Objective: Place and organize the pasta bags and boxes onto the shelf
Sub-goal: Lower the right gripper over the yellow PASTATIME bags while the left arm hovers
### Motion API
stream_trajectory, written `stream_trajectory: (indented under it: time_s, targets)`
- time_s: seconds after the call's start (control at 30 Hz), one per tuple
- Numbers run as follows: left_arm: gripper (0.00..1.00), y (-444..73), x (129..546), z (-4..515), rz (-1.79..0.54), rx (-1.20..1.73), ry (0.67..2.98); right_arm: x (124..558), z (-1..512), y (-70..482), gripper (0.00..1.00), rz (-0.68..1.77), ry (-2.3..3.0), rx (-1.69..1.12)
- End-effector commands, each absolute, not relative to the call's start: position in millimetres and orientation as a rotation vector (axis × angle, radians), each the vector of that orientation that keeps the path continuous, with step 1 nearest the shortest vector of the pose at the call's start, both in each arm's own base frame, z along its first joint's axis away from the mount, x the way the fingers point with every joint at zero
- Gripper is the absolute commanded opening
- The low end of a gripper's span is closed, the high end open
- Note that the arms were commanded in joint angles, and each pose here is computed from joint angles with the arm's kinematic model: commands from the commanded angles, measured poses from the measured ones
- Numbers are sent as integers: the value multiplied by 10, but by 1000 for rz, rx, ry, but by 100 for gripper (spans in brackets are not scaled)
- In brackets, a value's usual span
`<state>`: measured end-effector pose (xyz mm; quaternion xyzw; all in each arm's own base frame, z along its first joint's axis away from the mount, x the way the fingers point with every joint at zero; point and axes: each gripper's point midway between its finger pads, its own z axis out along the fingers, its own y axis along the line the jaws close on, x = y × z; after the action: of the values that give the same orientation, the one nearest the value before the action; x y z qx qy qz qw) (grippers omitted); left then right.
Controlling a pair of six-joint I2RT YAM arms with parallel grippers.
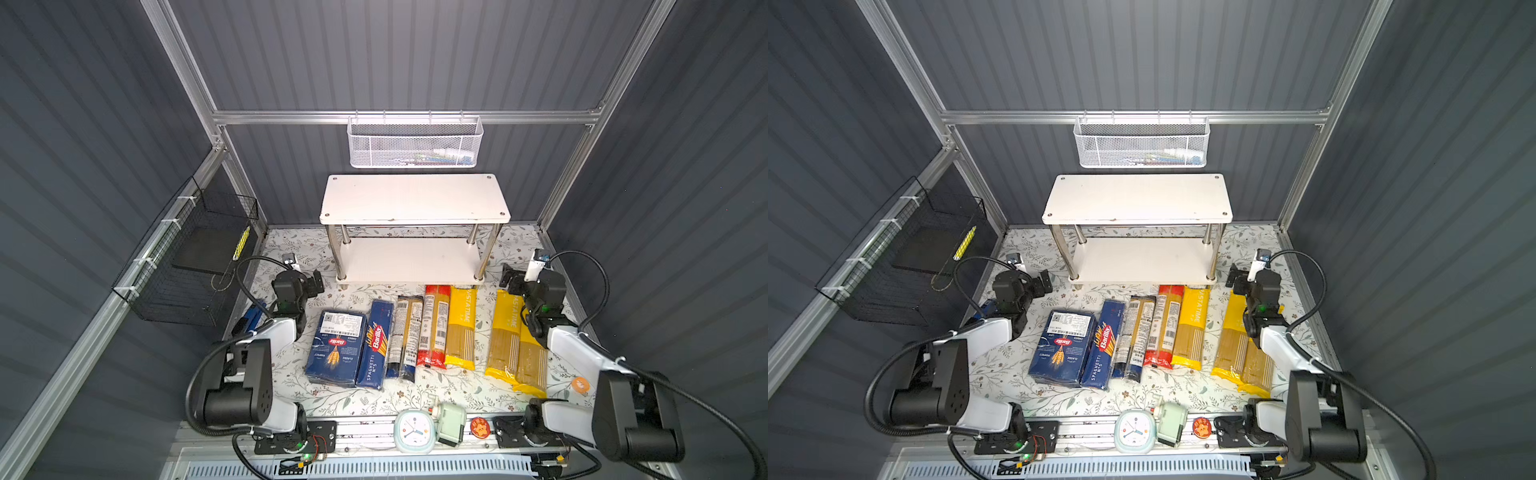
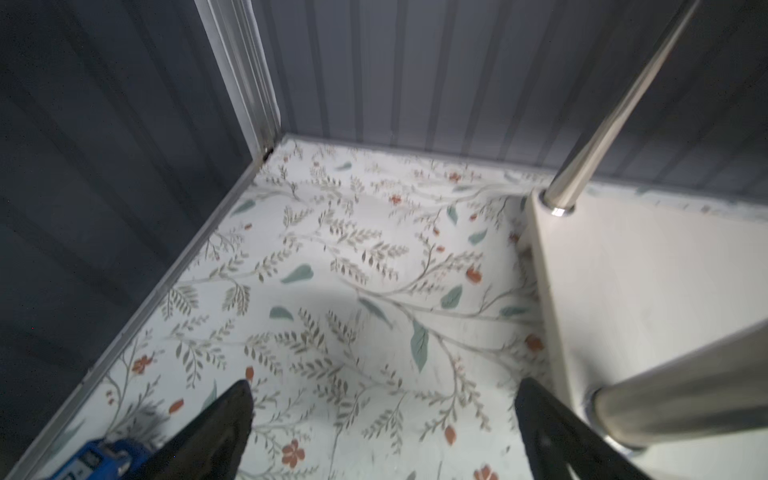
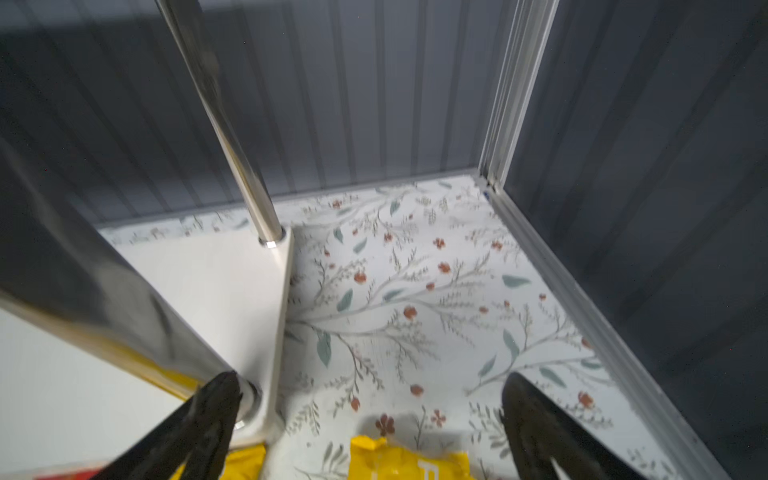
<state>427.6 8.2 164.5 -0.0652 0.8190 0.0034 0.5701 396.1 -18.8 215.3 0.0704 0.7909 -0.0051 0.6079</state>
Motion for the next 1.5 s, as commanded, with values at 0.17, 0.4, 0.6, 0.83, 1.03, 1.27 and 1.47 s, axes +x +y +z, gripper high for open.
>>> stream_trajectory:
  time_s: [0.17, 0.4, 0.6, 0.83, 1.03, 1.27, 1.47]
  targets:
    - [99, -766, 3819, 1575, -280, 22, 2151, 3243, 1711, 261, 99, -18, 2300, 186]
    - [99, -1067, 3393, 1789, -468, 115, 2057, 2842, 1395, 229, 99, -65, 2467, 287]
    - [99, -1162, 3321, 1787, -547, 139, 1988, 2641, 1071, 200, 99, -44, 2538, 419]
    - [99, -1222, 3312, 1631, -587, 151, 2005, 2584, 760, 147, 99, -48, 2669, 519]
    - [99, -1132, 3256, 1565, -514, 154, 1991, 2615, 611, 157, 99, 16, 2696, 571]
    - [99, -998, 3230, 1537, -408, 152, 2006, 2622, 496, 178, 99, 22, 2744, 582]
    - [99, -1019, 3198, 1553, -419, 173, 1978, 2526, 410, 170, 99, 15, 2775, 619]
